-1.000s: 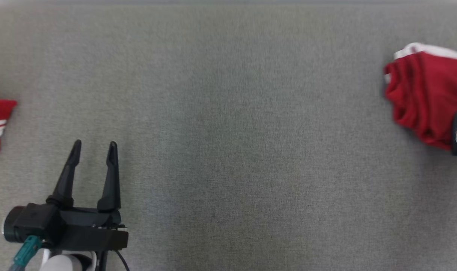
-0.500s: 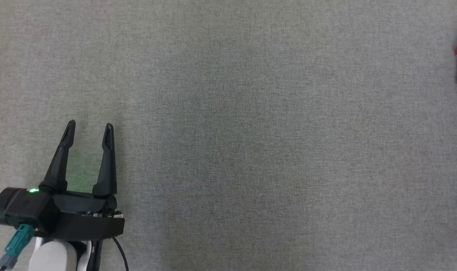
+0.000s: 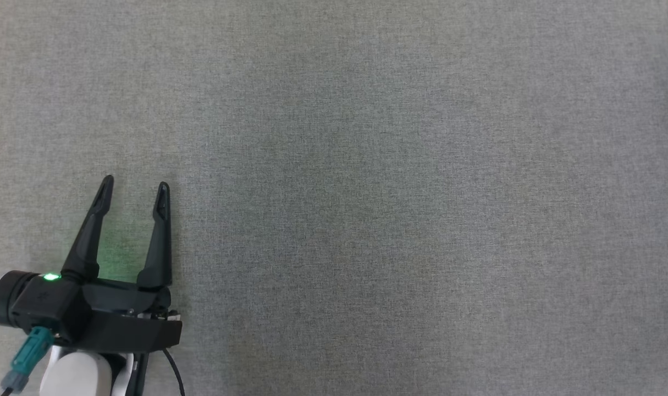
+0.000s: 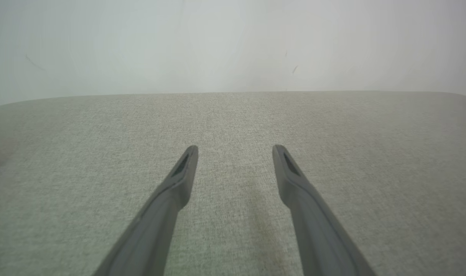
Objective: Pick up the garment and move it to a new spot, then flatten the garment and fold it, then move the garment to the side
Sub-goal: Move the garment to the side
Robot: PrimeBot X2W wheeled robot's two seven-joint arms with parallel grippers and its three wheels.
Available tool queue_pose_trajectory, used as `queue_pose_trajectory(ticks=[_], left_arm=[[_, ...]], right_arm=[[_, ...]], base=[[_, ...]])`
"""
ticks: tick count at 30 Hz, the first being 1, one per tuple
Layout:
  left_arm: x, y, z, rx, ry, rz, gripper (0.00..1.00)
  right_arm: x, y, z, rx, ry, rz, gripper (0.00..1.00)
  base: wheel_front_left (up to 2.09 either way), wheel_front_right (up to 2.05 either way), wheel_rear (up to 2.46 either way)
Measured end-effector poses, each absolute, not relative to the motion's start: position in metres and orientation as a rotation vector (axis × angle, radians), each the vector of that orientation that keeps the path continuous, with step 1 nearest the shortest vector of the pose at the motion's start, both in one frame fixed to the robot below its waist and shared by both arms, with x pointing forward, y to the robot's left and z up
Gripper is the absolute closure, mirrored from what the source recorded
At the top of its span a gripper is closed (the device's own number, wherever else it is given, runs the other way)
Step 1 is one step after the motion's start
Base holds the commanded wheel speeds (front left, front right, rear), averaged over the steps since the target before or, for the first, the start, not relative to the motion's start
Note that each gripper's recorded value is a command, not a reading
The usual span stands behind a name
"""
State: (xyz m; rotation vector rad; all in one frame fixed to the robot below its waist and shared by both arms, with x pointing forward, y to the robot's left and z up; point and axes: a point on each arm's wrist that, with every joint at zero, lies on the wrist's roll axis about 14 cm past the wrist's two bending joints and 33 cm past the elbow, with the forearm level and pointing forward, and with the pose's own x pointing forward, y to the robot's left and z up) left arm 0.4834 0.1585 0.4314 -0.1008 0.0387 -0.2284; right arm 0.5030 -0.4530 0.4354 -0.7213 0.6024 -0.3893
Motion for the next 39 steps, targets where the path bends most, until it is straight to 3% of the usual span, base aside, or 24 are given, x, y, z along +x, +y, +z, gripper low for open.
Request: queue_pose_trajectory(ticks=[8,15,21,26,39], left_arm=[[0.481,0.155,0.445,-0.089,0.009,-0.236,0.00],[0.474,0.162,0.480,-0.217,-0.076,-0.149,0.00],[0.446,0.172,0.490,-0.224,-0.074,-0.104,0.00],[0.414,0.197,0.486,-0.223,-0.049,-0.003,0.00],[0.351,0.216,0.500,-0.180,-0.077,0.067,0.00]], right_arm=[[0.509,-0.445,0.447,-0.628,0.474,-0.383,0.00],[0.517,-0.370,0.445,-0.375,0.242,-0.248,0.00],[0.494,-0.281,0.455,-0.110,0.100,-0.127,0.00],[0.449,-0.222,0.473,0.013,0.015,-0.025,0.00],[0.379,-0.188,0.509,0.105,-0.061,0.040,0.00]], base=[[0.00,0.00,0.00],[0.00,0.00,0.00],[0.00,0.00,0.00],[0.00,0.00,0.00],[0.00,0.00,0.00]])
